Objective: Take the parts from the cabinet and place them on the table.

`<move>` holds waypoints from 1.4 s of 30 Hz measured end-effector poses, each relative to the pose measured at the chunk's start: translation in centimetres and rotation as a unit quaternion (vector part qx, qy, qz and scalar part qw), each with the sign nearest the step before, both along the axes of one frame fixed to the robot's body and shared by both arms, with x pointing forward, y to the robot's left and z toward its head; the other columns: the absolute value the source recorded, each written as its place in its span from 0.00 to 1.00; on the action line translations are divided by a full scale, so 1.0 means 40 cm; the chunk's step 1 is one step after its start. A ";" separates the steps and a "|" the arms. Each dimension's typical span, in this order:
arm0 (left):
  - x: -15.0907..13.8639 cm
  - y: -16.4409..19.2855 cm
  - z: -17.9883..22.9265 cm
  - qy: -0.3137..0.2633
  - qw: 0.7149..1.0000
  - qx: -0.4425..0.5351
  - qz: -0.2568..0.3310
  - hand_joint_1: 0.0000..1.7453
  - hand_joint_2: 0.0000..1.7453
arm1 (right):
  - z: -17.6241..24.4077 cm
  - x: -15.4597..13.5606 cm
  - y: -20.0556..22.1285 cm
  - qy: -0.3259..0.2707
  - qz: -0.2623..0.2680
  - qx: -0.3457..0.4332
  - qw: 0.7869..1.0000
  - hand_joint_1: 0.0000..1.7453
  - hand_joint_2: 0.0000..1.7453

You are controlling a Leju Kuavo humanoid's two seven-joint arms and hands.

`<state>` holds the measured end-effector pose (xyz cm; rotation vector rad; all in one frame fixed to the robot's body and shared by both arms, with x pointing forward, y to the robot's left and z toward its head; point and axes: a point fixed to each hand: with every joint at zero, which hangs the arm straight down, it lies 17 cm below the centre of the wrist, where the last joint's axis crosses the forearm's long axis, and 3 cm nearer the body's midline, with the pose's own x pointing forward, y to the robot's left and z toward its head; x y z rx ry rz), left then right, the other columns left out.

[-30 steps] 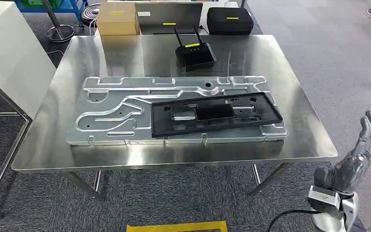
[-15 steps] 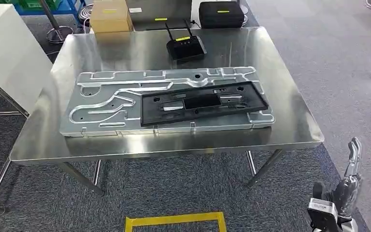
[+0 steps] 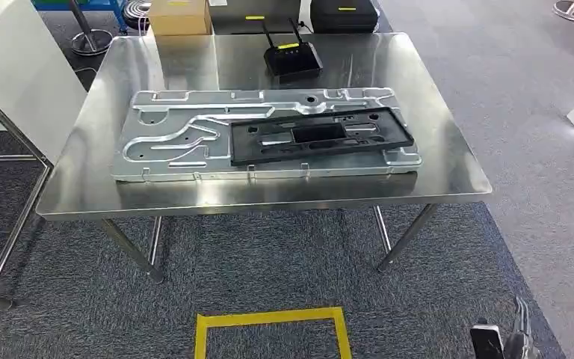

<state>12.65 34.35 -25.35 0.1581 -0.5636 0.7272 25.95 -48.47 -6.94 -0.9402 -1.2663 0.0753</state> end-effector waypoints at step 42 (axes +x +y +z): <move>0.003 -0.021 -0.007 0.012 1.000 -0.014 -0.011 0.00 0.00 | -0.529 -0.522 0.620 0.512 -0.091 0.478 0.708 0.00 0.00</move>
